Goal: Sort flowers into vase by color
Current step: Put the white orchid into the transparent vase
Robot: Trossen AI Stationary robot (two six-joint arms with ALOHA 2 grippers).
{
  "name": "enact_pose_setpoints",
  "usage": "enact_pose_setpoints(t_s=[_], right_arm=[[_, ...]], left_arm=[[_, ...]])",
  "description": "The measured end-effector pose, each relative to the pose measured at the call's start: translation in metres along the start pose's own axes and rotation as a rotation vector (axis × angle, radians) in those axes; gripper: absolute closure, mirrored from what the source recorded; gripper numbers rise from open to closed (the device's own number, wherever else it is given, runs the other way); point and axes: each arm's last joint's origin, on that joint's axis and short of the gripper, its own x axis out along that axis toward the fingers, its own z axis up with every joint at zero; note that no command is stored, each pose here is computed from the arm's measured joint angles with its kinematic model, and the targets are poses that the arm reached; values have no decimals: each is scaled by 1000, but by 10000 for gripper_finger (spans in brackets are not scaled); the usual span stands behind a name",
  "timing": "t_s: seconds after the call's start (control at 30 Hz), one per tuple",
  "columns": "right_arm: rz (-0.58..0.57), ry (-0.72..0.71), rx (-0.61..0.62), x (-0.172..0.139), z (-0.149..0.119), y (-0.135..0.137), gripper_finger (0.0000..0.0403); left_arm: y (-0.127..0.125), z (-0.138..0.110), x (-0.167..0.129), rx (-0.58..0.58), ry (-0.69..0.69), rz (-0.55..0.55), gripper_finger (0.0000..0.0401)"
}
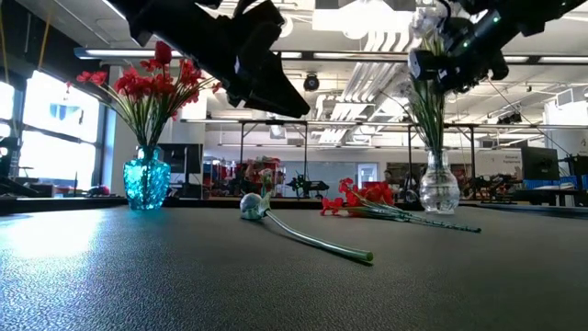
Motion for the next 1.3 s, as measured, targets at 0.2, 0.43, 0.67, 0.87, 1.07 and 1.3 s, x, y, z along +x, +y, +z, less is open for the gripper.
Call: enact_pose_setpoints(t_s=[0.2,0.43,0.67,0.87,1.07,1.3], right_arm=[[0,75,2,17,-5,-13,398],[21,143,5,26,-23,-18,397],[147,146,29,27,-23,-14,396],[202,126,35,27,-16,-12,396],[268,147,50,34,-16,-11,396],[407,143,50,45,-16,2,396]], left_arm=[[-1,0,0,-4,0,-4,279],[-1,0,0,-6,0,-4,279],[-1,0,0,-7,-1,-3,279],[-1,0,0,-7,-1,-3,279],[-1,0,0,-7,-1,-3,279],[0,1,0,-31,-7,3,279]])
